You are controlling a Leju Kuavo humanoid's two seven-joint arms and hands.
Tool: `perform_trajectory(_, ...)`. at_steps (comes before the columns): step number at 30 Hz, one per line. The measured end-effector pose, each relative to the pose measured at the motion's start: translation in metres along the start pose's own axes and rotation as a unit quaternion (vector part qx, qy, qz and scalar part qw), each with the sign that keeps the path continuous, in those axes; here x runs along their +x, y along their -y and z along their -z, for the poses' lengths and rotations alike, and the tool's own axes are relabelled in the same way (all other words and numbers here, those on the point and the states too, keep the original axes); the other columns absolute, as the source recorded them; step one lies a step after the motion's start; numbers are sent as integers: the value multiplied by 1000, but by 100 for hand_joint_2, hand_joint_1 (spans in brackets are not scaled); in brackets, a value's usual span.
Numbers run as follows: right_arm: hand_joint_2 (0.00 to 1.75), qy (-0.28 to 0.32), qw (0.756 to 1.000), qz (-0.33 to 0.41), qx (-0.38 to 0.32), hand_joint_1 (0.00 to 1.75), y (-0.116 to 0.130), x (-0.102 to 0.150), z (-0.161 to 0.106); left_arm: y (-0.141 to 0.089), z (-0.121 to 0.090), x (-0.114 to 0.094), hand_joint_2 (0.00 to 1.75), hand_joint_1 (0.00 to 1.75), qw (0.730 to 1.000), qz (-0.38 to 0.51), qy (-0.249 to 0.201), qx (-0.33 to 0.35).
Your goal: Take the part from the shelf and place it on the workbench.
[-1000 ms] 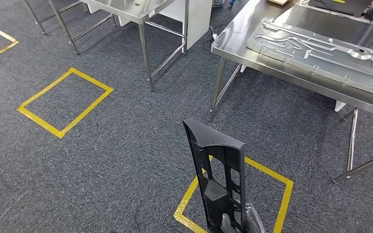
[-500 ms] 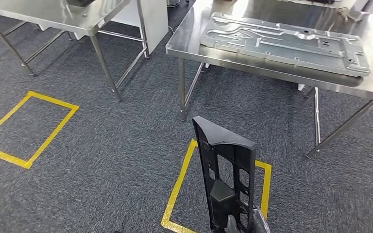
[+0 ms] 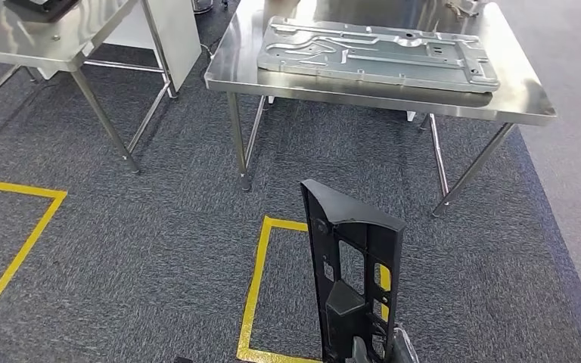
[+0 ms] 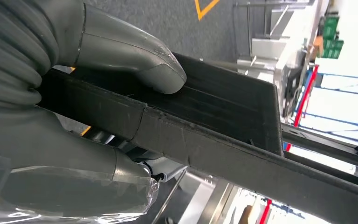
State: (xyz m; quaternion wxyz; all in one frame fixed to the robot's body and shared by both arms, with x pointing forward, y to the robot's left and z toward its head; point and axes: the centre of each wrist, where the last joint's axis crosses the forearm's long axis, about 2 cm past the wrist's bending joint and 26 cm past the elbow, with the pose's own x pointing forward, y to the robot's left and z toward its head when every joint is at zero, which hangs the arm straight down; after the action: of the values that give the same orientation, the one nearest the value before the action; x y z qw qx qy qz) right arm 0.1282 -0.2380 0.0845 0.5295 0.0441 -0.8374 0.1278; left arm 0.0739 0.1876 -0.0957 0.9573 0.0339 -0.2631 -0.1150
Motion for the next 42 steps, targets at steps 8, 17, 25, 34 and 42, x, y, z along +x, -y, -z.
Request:
perform_trajectory(8, 175, 5, 1000, -5, 0, 175, 3, 3, 1, -1, 2, 7, 0, 0, 1000, 13, 8, -4)
perform_trajectory(17, 175, 4, 1000, -30, 4, 175, 5, 4, 2, -2, 3, 9, 0, 0, 1000, 25, 8, -6)
perform_trajectory(25, 175, 4, 999, -47, 0, 175, 6, 5, 8, -3, 6, 16, 0, 0, 999, 32, 5, -7)
perform_trajectory(34, 175, -9, 997, -77, -12, 175, 7, 4, 14, -3, 7, 20, 0, 0, 999, 40, 3, -8)
perform_trajectory(42, 175, -20, 996, -86, -17, 175, 9, 0, 16, -5, 9, 25, 0, 0, 999, 41, -1, -4)
